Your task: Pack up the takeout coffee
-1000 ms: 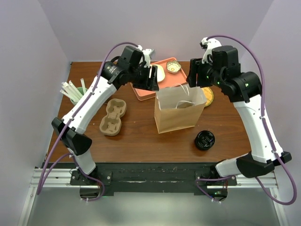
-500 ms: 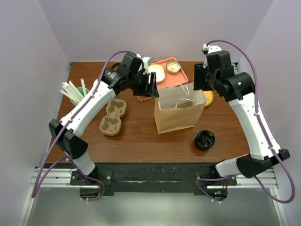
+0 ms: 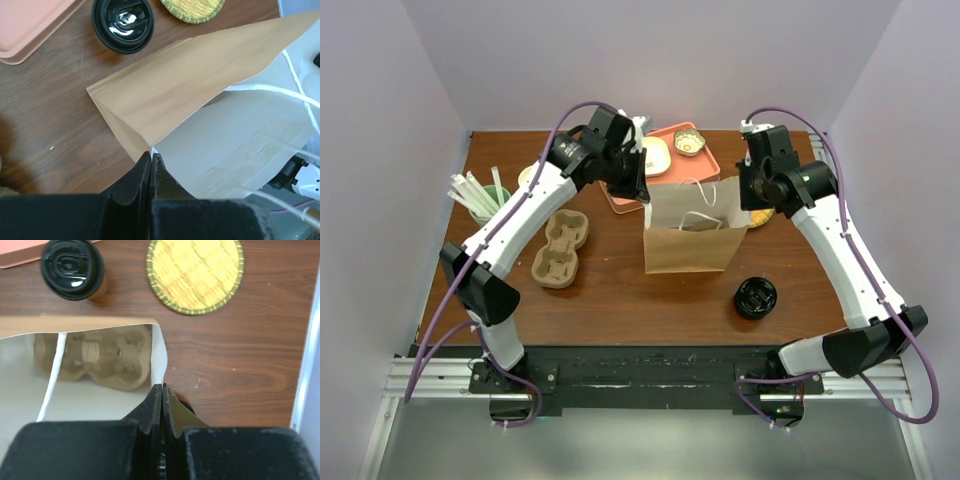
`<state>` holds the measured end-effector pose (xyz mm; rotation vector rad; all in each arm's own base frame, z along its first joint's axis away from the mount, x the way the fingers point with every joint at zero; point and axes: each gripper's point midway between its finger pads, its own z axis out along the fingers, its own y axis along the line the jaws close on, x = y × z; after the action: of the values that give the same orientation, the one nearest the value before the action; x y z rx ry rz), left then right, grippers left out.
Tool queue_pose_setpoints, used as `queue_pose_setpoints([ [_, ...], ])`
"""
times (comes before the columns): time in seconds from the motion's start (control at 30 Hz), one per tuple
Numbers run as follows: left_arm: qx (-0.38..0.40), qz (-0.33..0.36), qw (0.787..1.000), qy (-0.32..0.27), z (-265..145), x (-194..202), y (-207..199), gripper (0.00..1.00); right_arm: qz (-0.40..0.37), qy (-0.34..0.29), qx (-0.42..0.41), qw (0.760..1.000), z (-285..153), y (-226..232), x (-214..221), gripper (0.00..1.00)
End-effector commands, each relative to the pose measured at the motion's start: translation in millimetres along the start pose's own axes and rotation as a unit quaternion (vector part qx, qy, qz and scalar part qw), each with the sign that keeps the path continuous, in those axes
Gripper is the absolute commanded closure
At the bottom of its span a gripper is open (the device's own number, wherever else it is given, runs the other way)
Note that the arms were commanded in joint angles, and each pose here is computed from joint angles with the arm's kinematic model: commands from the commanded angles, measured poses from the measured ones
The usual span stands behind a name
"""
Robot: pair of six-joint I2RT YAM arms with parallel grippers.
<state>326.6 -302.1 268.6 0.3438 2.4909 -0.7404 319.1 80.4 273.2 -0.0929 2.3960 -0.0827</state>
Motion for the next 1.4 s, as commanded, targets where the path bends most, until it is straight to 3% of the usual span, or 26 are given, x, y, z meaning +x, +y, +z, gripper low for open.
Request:
queue_pose_setpoints([
  [0.0,-0.025,0.01,0.999,-0.031,-36,-23,-1,1.0,0.025,-0.038,-0.056,0.997,-30,14,-25,1.0],
  [0.13,-0.033,-0.009,0.999,-0.032,-57,-23,-6,1.0,0.079,-0.031,-0.12,0.989,-59,34,-32,1.0],
  [0.27,-0.046,-0.028,0.998,-0.007,-55,4,8,1.0,0.098,0.001,-0.153,0.983,-63,47,-15,1.0],
  [0.5,-0.067,-0.025,0.997,-0.022,-72,-3,14,0.96,0.111,0.006,-0.174,0.978,-67,55,-16,1.0],
  [0.53,-0.072,-0.025,0.997,-0.02,-69,-2,17,0.93,0.115,0.019,-0.171,0.978,-59,56,-9,0.96],
  [0.57,-0.079,-0.028,0.996,-0.007,-60,6,23,0.8,0.117,0.012,-0.174,0.978,-58,58,-10,0.89],
  [0.6,-0.082,-0.03,0.996,-0.002,-58,9,26,0.74,0.116,0.026,-0.172,0.978,-49,58,0,0.76],
  [0.7,-0.081,-0.029,0.996,-0.008,-57,8,27,0.54,0.116,0.031,-0.172,0.978,-44,60,5,0.55],
  [0.87,-0.055,-0.022,0.996,-0.066,-73,-16,13,0.38,0.113,-0.001,-0.161,0.98,-53,54,-18,0.53],
  [1.37,0.018,-0.005,1.0,0.0,-29,6,-1,0.37,0.083,-0.043,-0.126,0.988,-65,34,-34,0.5],
])
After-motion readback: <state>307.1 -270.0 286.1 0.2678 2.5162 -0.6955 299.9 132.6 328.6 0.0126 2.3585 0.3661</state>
